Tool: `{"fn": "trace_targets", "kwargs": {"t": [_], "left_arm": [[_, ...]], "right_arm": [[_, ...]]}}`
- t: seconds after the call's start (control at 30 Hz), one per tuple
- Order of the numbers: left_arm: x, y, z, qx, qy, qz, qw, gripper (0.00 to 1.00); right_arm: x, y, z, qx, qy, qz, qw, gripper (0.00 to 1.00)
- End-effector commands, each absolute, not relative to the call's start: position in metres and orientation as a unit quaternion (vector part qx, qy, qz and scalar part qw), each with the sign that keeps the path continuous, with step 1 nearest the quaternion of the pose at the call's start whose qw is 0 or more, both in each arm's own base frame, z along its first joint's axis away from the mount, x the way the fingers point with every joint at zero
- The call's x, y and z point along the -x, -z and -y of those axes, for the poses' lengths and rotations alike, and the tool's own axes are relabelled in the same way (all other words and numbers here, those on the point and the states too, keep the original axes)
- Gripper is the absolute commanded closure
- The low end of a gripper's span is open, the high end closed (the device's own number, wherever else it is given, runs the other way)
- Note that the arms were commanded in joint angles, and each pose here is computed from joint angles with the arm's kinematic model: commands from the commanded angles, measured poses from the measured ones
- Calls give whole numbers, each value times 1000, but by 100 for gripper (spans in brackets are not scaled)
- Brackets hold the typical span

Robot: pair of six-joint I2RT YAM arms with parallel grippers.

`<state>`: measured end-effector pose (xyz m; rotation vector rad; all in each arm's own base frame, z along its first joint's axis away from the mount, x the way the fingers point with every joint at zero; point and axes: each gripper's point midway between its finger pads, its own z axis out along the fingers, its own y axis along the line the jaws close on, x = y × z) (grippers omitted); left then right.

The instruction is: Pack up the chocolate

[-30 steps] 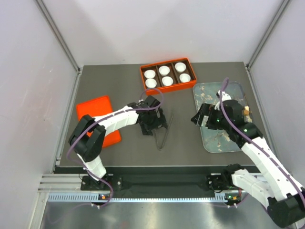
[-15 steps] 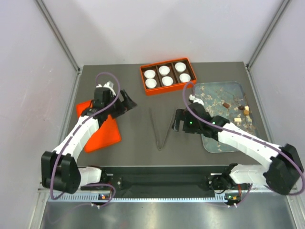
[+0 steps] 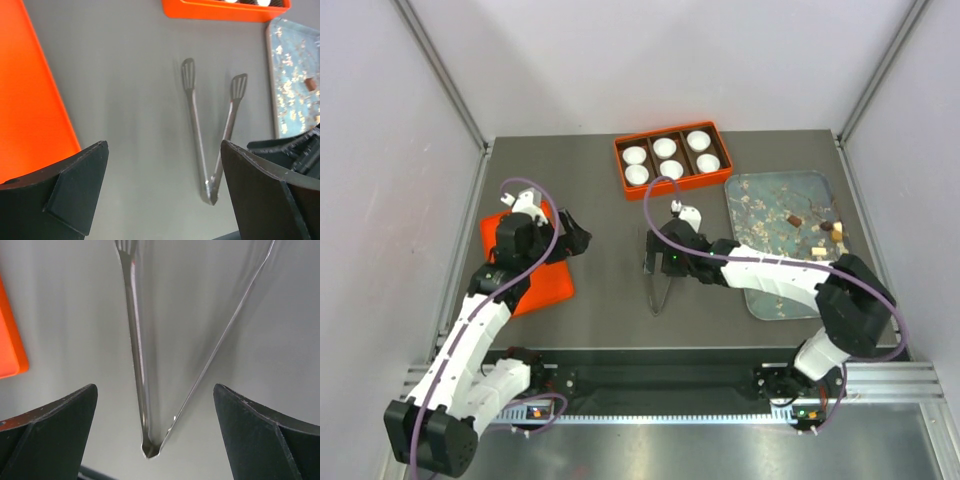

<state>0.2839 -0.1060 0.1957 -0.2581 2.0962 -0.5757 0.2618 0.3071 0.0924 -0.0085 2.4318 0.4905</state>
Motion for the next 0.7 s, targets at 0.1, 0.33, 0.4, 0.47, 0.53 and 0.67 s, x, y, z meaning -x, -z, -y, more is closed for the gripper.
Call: {"fn": "trace_targets", "kwargs": {"t": [0.1,0.33,0.4,0.47,0.53,0.67], "left_arm": [[-268,-216,101,52,217,-851,475,2],[-265,-217,90,42,180,-857,481,2],[-265,-218,93,38,188,-855,482,2],[-264,-214,93,40,189,-857,478,2],[-263,-212,94,40,189,-859,475,2],[-263,-212,92,42,186,-859,475,2]], "right_arm": [[-277,-92,-329,-9,-186,-916,355,0],[-278,-74,-335,4,-176,-917,359,0],[-277,-70,-339,15,-175,-916,360,0],[-277,-64,-339,18,-166,-918,360,0],[-277,-58,-336,20,-156,-920,359,0],[-277,-43,-329,32,-125,-923,364,0]]}}
